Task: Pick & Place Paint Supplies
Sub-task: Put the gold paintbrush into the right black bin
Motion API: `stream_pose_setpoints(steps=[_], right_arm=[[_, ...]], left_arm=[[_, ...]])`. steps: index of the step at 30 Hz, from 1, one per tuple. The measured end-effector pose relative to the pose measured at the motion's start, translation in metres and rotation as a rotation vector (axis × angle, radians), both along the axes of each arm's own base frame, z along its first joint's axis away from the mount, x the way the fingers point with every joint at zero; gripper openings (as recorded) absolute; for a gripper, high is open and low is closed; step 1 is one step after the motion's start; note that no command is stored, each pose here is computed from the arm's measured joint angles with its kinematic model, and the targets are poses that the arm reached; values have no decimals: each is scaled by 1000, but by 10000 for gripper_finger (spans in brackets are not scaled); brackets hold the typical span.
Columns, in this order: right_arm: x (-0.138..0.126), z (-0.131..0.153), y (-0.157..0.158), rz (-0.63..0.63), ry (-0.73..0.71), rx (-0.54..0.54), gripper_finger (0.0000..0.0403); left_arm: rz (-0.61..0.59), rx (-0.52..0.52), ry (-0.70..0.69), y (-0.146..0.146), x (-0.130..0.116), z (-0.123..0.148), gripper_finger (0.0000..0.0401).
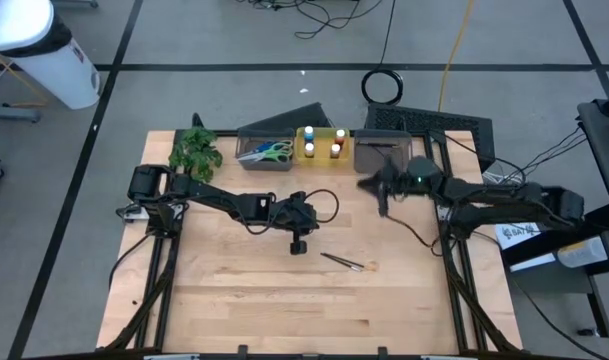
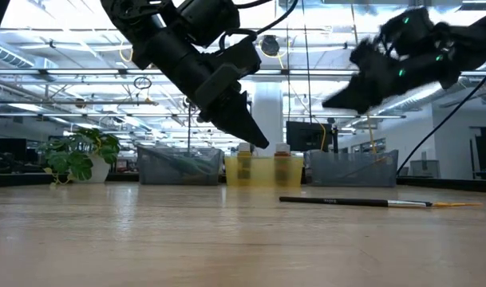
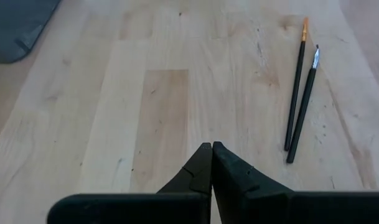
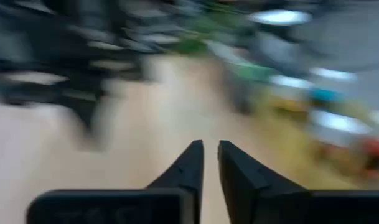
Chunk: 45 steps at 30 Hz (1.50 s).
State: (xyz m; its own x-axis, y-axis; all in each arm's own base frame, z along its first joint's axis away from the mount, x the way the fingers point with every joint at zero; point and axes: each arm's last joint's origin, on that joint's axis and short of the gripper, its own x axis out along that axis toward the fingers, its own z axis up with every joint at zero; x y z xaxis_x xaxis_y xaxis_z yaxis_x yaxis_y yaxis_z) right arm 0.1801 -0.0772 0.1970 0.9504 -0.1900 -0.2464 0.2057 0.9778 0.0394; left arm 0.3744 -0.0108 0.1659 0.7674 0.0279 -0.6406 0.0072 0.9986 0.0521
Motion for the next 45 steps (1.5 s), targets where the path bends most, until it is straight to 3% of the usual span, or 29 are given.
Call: stream_pose_setpoints(steps=[6, 13, 16, 18, 22, 24, 29, 37, 45], right_arm=[[17, 7, 62, 316, -100, 147, 100], [15, 35, 121, 684, -440, 190, 147], [13, 31, 135, 728, -384, 213, 151], [13, 19, 147, 656, -228, 223, 150], [3, -8, 170, 385, 156, 163, 149], [-6, -18, 181, 295, 266, 158, 149], [-16, -39, 206, 260, 369, 210, 146], [-13, -85, 215, 187, 547, 145, 146], [-10, -99, 218, 141, 606, 134, 131]], left_arm=[[8, -28, -27, -5, 1, 2, 10], [-43, -83, -64, -16, 3, 5, 26], [-71, -83, -72, -23, 3, 6, 47], [-79, -83, -72, -25, 3, 6, 59], [-76, -80, -72, -26, 3, 6, 72], [-71, -83, -71, -26, 3, 6, 73], [-58, -98, -70, -26, 3, 6, 74], [-41, -121, -59, -27, 2, 5, 74], [-49, -124, -55, -31, 1, 4, 74]])
